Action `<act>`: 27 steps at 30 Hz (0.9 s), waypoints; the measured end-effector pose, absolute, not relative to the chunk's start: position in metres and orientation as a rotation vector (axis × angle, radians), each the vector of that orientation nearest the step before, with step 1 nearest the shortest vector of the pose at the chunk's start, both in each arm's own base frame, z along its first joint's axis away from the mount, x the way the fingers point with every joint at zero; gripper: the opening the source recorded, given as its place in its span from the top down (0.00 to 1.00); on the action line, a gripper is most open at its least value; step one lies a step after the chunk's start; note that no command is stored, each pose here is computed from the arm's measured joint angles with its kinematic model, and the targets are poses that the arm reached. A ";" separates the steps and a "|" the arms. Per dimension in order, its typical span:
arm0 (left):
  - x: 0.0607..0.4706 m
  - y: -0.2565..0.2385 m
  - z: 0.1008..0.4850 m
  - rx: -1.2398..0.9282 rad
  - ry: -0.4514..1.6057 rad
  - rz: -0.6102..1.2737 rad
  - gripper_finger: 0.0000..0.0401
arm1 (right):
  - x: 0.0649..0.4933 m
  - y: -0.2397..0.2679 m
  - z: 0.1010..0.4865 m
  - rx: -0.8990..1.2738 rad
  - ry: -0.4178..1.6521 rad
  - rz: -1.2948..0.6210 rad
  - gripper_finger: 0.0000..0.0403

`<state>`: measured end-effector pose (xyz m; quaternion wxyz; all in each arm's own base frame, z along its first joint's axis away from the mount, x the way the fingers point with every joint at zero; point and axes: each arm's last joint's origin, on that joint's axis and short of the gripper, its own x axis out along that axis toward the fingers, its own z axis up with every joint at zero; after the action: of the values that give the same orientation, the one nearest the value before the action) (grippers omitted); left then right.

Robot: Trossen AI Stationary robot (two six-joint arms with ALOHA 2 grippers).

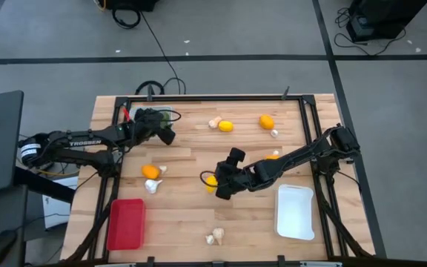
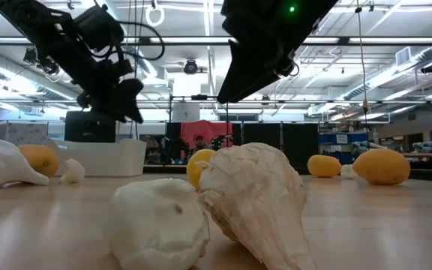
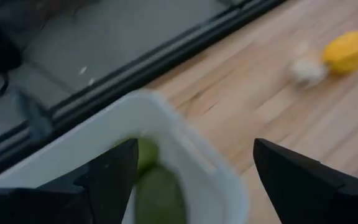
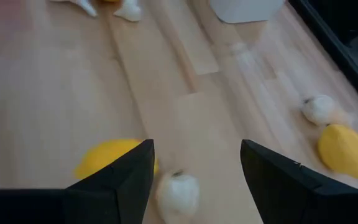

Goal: Sort produce into baskets
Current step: Put the top right lemon into the red bin

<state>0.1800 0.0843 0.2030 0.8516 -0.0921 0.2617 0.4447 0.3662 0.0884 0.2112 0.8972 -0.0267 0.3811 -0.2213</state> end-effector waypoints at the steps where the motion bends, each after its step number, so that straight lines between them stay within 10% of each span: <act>1: 0.182 0.083 0.205 -0.187 0.530 0.921 0.21 | 0.367 0.084 0.211 -0.061 0.791 -0.466 0.39; 27: 0.198 0.065 0.219 -0.144 0.368 0.797 0.25 | 0.373 -0.057 0.207 -0.016 0.963 -0.431 0.39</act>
<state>0.1985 0.0646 0.2192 0.9026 -0.0697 0.1782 0.3856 0.3731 -0.0569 0.2071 0.8641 -0.0076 0.4593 -0.2054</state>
